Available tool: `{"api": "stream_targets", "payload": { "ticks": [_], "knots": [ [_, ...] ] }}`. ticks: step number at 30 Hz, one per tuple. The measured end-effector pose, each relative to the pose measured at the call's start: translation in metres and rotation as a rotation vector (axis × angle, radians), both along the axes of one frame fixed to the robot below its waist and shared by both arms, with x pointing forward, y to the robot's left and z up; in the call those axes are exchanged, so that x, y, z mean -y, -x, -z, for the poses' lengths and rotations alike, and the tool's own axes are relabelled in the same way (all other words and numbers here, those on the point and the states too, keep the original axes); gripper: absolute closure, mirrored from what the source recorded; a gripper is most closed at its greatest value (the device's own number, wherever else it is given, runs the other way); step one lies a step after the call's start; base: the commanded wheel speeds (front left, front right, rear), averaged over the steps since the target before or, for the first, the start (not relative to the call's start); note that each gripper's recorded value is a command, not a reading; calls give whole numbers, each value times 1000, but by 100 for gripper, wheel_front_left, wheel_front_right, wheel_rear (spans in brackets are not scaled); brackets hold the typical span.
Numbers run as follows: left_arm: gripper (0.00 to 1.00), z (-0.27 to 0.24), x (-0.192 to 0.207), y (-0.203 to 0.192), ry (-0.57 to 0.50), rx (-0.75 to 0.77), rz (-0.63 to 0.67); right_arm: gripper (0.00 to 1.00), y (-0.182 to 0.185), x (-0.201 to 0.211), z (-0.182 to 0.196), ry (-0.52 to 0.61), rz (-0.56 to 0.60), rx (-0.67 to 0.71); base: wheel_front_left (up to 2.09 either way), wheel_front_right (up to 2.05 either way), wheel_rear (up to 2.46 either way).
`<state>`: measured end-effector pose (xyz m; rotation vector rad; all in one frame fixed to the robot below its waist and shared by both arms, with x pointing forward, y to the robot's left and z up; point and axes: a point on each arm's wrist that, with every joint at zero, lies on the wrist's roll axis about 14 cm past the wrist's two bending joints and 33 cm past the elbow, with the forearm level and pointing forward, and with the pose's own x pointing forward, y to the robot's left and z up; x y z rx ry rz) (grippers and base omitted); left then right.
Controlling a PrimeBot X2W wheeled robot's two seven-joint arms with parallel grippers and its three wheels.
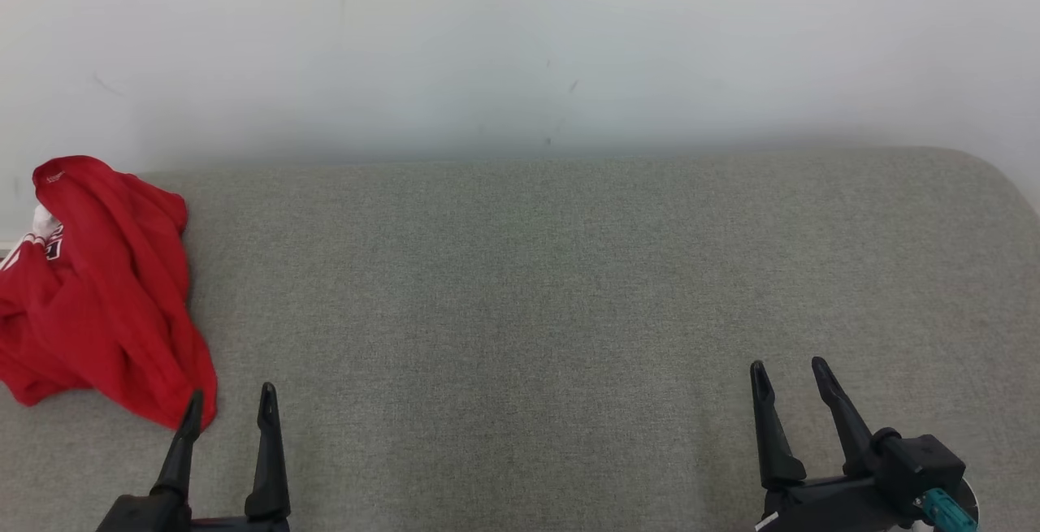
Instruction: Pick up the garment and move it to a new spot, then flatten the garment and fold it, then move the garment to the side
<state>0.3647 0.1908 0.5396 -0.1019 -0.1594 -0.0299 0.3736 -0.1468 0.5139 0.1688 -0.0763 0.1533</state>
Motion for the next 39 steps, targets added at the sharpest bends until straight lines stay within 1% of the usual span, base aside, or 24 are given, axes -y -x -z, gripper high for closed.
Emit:
{"api": "stream_targets", "payload": {
  "ticks": [11, 22, 39],
  "knots": [
    [0, -1, 0, 2, -26, 20, 8, 0, 2, -7, 2, 63, -24, 12, 0, 0, 0],
    [0, 1, 2, 4, -2, 25, 26, 0, 2, -9, 0, 105, -32, 35, 0, 0, 0],
    [0, 10, -2, 7, 9, -3, 20, 0, 1, -13, 4, 77, -43, 19, 0, 0, 0]
  ]
}}
